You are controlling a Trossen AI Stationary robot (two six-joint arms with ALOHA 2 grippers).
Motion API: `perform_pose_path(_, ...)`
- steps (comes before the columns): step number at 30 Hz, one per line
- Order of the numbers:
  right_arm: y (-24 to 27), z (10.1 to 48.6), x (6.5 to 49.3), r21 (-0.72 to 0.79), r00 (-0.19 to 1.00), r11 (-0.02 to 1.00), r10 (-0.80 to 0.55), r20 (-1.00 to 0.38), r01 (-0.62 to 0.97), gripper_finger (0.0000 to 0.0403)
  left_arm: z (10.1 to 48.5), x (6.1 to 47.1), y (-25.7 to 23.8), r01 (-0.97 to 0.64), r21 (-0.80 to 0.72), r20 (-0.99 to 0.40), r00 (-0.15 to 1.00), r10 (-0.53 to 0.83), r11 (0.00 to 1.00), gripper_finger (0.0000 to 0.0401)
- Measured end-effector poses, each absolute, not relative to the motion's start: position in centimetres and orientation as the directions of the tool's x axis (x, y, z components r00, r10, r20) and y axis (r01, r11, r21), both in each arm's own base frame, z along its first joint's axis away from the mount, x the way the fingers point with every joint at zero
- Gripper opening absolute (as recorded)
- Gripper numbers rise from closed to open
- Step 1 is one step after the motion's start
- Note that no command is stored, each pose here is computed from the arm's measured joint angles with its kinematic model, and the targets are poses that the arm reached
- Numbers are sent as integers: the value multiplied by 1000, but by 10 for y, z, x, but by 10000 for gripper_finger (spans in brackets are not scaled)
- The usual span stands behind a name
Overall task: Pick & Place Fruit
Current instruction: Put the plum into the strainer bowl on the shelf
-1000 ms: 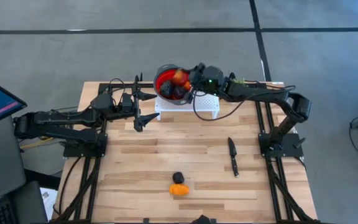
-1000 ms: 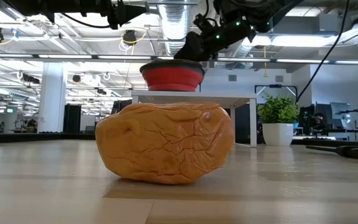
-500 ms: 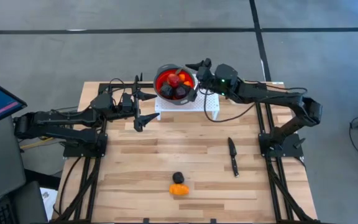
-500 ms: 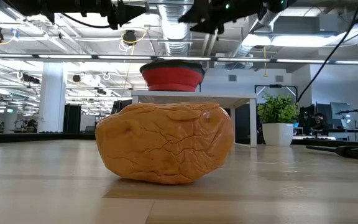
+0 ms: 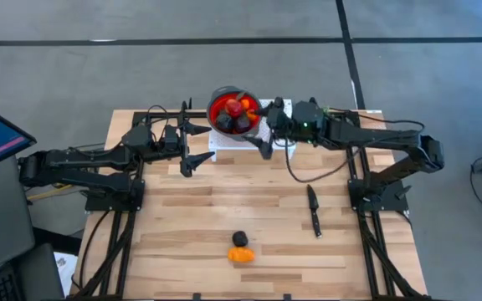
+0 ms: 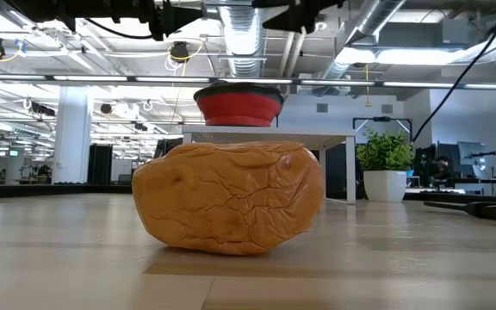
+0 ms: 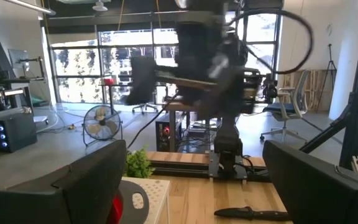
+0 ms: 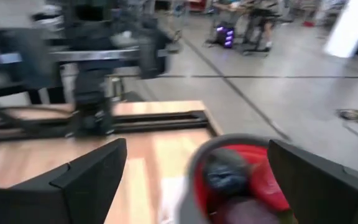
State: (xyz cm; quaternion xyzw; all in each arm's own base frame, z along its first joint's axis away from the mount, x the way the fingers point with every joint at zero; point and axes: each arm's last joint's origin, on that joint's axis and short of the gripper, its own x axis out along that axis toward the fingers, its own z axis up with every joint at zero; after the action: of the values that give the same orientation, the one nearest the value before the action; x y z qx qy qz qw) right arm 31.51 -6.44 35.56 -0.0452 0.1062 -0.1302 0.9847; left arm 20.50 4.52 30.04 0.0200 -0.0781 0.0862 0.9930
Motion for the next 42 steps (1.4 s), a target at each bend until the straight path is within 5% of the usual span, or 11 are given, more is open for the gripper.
perform_pose_path(12, 2, 354, 273, -13, 874, 998, -65, -481, 67, 315, 301, 205, 45, -175, 26, 159, 973, 168, 984, 374)
perform_pose_path(24, 5, 372, 214, -25, 830, 996, -86, -551, 87, 132, 301, 205, 45, -174, 26, 159, 973, 168, 984, 374)
perform_pose_path(32, -3, 378, 167, -23, 899, 993, -114, -422, 115, 10, 301, 205, 45, -175, 26, 159, 973, 169, 984, 374)
perform_pose_path(42, -9, 357, 92, -2, 970, 984, -175, -166, 177, 17, 300, 205, 45, -175, 26, 159, 973, 168, 984, 374)
